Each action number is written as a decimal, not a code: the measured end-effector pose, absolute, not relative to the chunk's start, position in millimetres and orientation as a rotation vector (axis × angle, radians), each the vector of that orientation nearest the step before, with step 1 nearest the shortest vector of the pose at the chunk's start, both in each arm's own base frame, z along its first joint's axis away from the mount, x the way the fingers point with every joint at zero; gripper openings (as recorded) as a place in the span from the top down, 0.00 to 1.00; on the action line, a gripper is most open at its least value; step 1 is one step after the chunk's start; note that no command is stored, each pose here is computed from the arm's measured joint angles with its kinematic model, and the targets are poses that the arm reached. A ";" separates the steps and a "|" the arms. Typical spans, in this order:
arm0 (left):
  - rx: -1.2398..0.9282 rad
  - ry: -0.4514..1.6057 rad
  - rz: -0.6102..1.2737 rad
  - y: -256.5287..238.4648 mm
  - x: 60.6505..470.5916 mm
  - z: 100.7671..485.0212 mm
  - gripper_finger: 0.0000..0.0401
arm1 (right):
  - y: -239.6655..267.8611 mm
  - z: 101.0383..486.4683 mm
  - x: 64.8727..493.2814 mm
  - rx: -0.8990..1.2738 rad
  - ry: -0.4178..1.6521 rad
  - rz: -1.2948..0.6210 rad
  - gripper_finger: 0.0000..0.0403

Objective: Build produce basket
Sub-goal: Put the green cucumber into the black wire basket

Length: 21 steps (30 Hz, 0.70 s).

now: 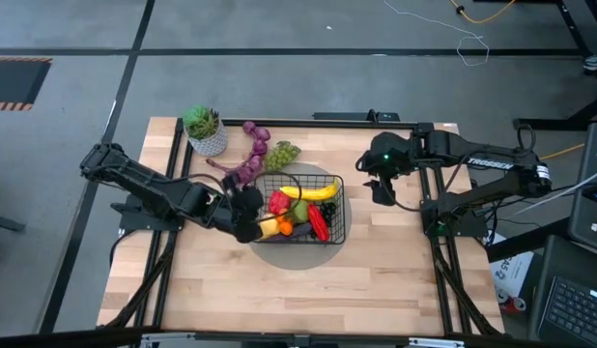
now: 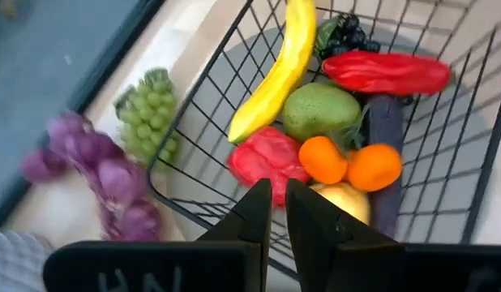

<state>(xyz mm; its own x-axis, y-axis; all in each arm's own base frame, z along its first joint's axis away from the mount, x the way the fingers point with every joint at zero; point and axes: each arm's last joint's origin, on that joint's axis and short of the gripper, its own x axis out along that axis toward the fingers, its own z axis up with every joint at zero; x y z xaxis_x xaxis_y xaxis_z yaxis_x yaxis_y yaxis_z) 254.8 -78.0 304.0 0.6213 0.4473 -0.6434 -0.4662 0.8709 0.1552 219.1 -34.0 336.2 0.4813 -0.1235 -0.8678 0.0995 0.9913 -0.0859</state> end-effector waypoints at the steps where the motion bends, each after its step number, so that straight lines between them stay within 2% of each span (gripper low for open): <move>1: 0.022 0.742 0.516 -77.4 254.8 304.0 0.92 | -34.0 336.4 219.5 -0.026 1.056 -0.136 0.41; 5: 0.117 0.752 0.518 -75.7 254.5 304.3 0.92 | -34.2 337.1 220.8 -0.025 1.040 -0.139 0.41; 8: 0.085 0.686 0.624 -74.9 253.1 305.6 0.90 | -34.2 337.2 220.9 -0.025 1.038 -0.139 0.41; 16: 0.058 0.676 0.705 -80.2 242.1 302.4 0.66 | -34.2 337.2 220.9 -0.023 1.038 -0.139 0.41; 21: 0.032 0.766 0.667 -79.7 232.8 301.1 0.61 | -34.3 337.2 220.9 -0.023 1.038 -0.139 0.41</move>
